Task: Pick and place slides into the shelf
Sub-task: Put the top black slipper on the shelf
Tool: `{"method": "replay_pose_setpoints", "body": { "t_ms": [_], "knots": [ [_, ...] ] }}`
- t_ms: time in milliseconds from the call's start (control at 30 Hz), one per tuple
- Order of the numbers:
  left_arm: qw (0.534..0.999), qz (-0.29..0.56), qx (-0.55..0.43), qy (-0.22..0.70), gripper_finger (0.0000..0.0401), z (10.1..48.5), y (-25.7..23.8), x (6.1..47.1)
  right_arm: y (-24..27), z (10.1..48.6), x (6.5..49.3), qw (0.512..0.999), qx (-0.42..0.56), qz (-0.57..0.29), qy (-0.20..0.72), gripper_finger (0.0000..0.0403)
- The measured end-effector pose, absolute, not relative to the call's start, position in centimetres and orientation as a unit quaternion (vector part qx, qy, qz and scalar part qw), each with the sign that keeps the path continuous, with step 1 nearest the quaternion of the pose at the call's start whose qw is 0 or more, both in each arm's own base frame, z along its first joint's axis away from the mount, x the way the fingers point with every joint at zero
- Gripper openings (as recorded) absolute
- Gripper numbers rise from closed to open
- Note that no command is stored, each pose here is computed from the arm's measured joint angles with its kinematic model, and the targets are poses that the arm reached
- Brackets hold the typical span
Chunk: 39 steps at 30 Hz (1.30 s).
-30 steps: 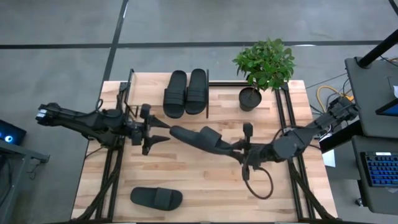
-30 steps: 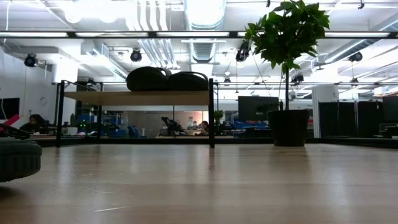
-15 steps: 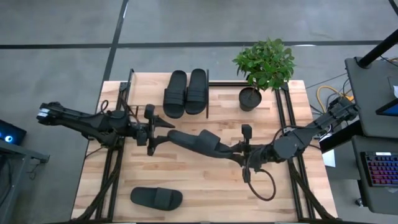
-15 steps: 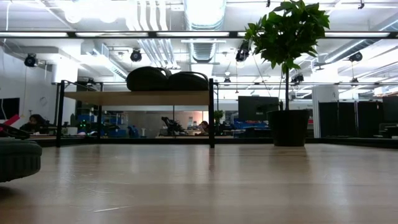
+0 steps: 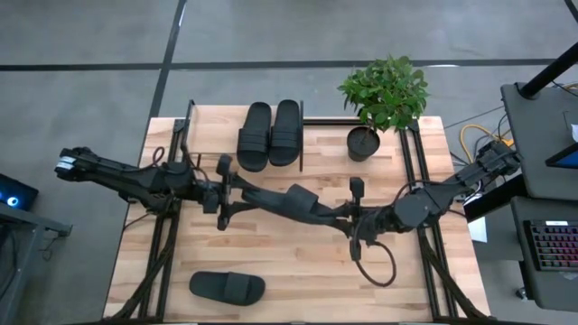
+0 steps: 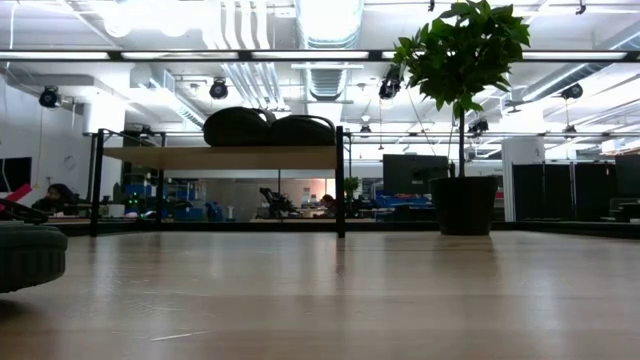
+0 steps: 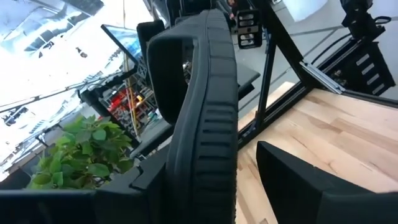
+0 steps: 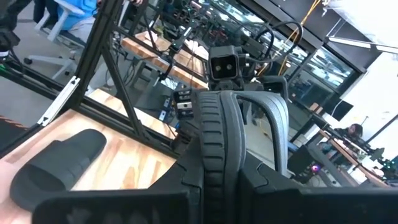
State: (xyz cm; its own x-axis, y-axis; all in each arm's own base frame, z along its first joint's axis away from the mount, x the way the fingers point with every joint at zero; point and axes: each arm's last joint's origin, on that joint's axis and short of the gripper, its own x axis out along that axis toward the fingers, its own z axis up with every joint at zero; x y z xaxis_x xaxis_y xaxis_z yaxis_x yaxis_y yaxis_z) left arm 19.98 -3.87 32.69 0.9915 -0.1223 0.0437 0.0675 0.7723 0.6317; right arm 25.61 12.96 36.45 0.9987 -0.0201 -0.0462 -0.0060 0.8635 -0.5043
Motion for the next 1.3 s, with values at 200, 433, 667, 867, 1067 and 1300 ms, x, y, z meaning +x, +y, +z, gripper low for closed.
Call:
{"method": "replay_pose_setpoints", "body": {
  "t_ms": [200,433,667,867,1067,1300],
  "knots": [
    [0.94,-0.052,0.334,-0.039,0.0111,32.6,-3.9,20.1,12.9,36.4,25.6,0.965,-0.261,-0.006,0.026,0.0024],
    [0.94,-0.049,0.334,-0.045,0.0035,32.8,-3.9,20.1,12.9,36.5,25.6,0.965,-0.26,-0.007,0.023,0.0024],
    [0.942,-0.019,0.331,-0.039,0.0035,32.9,-3.7,19.9,12.8,36.5,25.6,0.965,-0.261,-0.023,0.028,0.0068],
    [0.948,0.039,0.316,-0.022,0.0035,33.3,-3.2,19.0,12.2,36.5,25.4,0.952,-0.265,-0.14,0.058,0.0109],
    [0.949,0.075,0.306,-0.012,0.0035,33.7,-3.0,18.0,12.0,36.5,25.2,0.942,-0.273,-0.185,0.071,0.0124],
    [0.933,0.207,0.29,0.037,0.0035,34.5,-2.6,16.6,11.8,36.4,25.1,0.931,-0.275,-0.224,0.088,0.0115]
  ]
}}
